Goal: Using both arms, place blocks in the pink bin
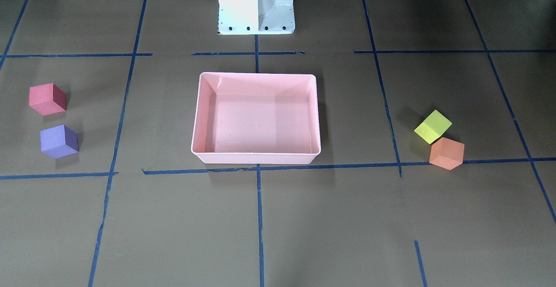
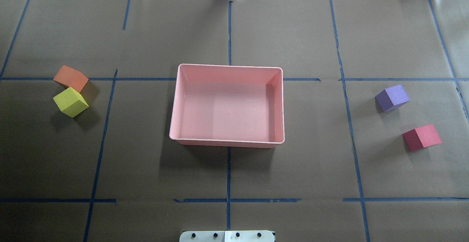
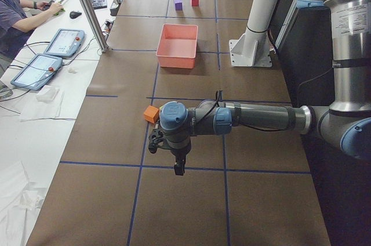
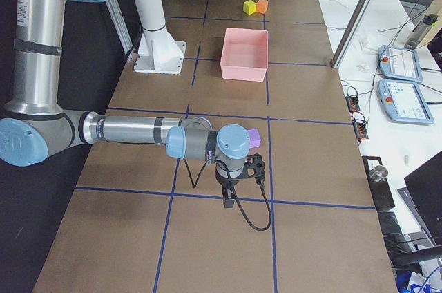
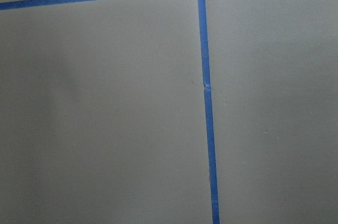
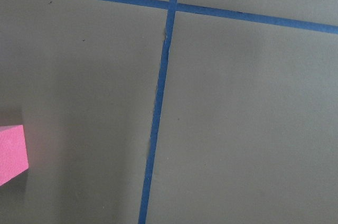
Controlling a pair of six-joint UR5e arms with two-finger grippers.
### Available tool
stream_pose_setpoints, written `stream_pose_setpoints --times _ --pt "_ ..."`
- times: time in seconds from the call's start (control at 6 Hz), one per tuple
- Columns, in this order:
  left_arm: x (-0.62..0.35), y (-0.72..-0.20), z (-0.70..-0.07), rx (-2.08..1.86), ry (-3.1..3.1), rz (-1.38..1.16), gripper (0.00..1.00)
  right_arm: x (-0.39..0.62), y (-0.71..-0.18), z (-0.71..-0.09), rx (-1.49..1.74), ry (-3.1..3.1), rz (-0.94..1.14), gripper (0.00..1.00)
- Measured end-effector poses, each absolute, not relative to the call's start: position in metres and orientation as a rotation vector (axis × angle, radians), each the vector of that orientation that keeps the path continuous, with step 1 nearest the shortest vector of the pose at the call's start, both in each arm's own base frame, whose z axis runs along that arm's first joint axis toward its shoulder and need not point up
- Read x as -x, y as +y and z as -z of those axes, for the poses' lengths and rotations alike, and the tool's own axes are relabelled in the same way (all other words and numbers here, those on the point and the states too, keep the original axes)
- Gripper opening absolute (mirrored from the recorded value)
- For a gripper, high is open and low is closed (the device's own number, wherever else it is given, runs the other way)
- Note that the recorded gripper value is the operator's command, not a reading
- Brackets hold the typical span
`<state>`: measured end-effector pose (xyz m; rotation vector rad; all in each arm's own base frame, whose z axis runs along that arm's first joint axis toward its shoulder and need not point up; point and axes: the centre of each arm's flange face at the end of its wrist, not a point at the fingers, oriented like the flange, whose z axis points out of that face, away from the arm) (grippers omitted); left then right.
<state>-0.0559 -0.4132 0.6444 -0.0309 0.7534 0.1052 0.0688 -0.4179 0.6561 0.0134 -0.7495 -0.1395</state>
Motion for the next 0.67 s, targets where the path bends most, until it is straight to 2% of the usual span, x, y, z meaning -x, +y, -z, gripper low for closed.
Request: stream_pose_setpoints --times 0.33,0.67 --pt "0.056 -0.414 -0.643 0.027 0.754 -0.107 1.00 -0.035 -0.431 -0.643 -0.068 -0.759 0.210 1.00" --pt "0.055 -0.414 -0.643 0.027 0.755 -0.109 1.00 0.036 -0.446 -0.615 -0.095 -0.806 0.181 1.00"
